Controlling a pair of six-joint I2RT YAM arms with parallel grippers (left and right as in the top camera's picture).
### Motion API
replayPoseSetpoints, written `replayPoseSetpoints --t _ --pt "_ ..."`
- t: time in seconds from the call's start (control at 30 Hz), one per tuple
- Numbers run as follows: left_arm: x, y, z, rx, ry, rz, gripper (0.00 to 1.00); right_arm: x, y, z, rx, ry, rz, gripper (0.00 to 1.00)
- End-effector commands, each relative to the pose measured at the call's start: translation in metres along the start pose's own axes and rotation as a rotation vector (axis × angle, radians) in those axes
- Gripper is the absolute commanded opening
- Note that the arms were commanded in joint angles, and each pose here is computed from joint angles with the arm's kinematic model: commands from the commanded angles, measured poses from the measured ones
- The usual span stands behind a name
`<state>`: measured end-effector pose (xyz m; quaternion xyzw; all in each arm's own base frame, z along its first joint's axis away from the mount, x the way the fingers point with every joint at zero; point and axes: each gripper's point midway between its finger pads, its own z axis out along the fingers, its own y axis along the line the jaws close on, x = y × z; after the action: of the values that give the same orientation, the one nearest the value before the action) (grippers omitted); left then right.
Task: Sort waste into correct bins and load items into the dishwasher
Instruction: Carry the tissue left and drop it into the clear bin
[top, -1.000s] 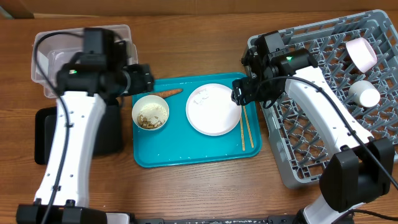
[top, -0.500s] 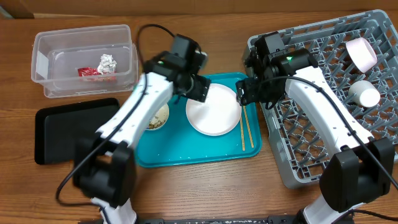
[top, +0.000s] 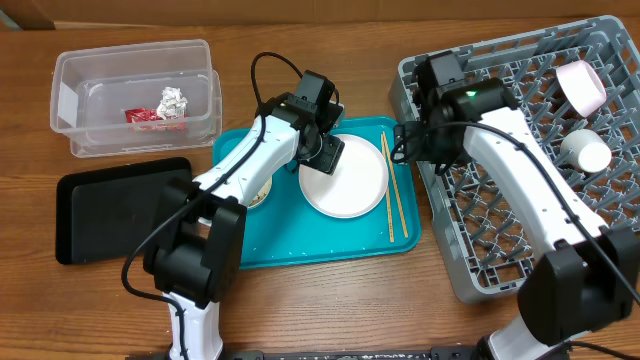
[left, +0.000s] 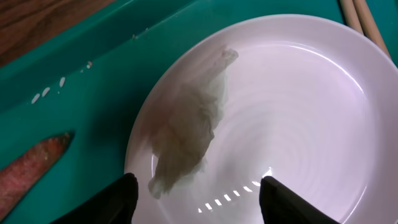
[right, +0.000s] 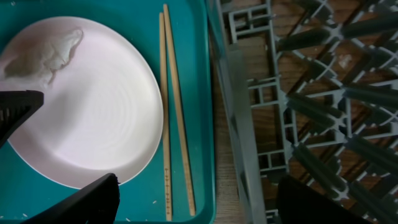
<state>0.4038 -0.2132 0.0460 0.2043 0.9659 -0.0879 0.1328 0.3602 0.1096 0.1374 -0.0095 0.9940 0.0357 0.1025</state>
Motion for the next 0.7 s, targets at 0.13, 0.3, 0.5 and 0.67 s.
replayPoseSetpoints --t 0.13,0.3,0.5,0.67 --pt "0.001 0.001 0.012 -0.012 0.017 0.027 0.58 -0.009 -0.016 -0.038 -0.003 -0.112 0.052 0.83" --pt "0.006 0.001 0.02 -0.013 0.037 0.026 0.45 -0.009 -0.024 -0.046 -0.001 -0.13 0.071 0.83" --pt "-0.002 0.001 0.017 -0.014 0.015 0.019 0.04 -0.009 -0.029 -0.048 0.002 -0.132 0.084 0.83" --pt "-0.024 0.012 -0.021 -0.035 -0.025 -0.027 0.04 -0.01 -0.029 -0.049 0.002 -0.135 0.081 0.84"
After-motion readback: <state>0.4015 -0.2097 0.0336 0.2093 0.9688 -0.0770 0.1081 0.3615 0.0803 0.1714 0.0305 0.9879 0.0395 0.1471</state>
